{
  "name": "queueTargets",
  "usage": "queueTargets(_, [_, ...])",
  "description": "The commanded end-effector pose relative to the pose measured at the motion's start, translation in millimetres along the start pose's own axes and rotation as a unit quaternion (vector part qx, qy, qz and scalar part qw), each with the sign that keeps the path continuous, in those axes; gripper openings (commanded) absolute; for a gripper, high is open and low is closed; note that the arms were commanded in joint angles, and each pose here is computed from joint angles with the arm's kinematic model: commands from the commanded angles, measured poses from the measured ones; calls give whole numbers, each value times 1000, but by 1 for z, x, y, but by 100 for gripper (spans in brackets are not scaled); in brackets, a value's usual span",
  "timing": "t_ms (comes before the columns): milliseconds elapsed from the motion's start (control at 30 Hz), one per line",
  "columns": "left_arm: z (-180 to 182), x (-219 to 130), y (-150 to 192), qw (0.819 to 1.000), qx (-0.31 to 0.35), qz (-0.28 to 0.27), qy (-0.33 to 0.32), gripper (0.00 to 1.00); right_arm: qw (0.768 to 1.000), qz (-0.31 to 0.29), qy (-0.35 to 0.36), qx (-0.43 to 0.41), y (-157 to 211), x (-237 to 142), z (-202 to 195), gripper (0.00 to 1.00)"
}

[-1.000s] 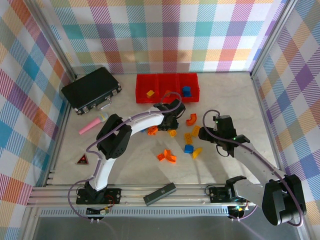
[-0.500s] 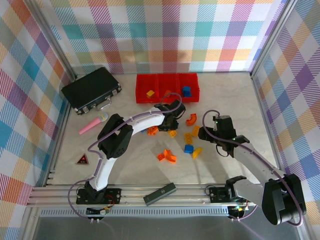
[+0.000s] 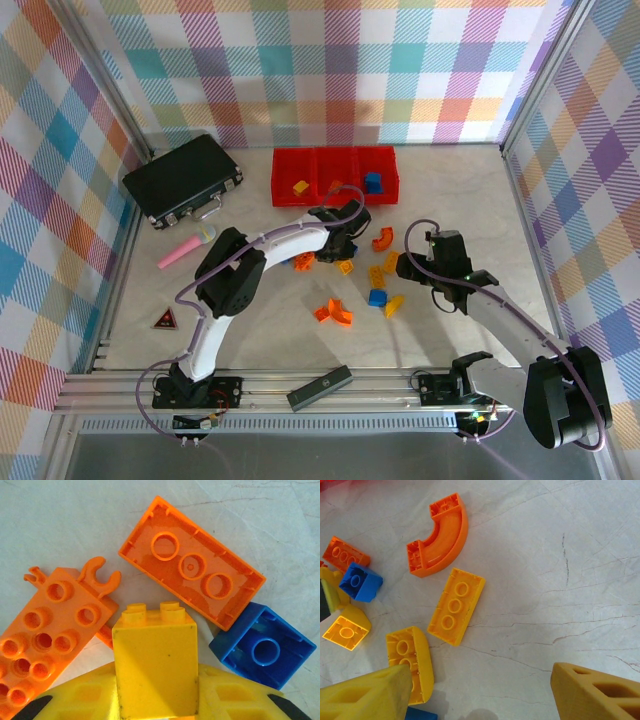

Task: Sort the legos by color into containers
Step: Pick up the lego from the center of the table, then place the lego in the container.

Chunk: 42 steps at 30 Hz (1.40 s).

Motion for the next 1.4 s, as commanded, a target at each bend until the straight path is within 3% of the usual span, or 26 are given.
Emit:
queueTargets(0, [5, -53, -25, 998, 16, -52, 9, 32, 1000, -3, 1, 3, 1, 3, -1, 73])
queueTargets(200, [22, -92, -62, 994, 31, -107, 5, 34, 1000, -3, -3, 3, 1, 3, 0, 73])
queueTargets(467, [57, -106, -134, 990, 10, -139, 2, 36, 1000, -10, -4, 4, 2, 1, -1, 73])
queueTargets(900, [88, -40, -210, 985, -25, -172, -19, 36, 1000, -12, 5, 6, 2, 2, -3, 72])
queueTargets(1367, [102, 30, -225, 987, -35, -151, -38, 37, 1000, -5, 7, -3, 3, 6, 1, 72])
Point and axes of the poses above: each hand's point on the last joint's axis, 136 mm out from that joint toward the fingers, its own x axis out along the fingers, its own z axis along the line the jaws close on, y = z × x, the point moved 4 cm from there along -x, back along the fingers, and after that the axes turned 2 degrees about -x, right-handed, at the moved point
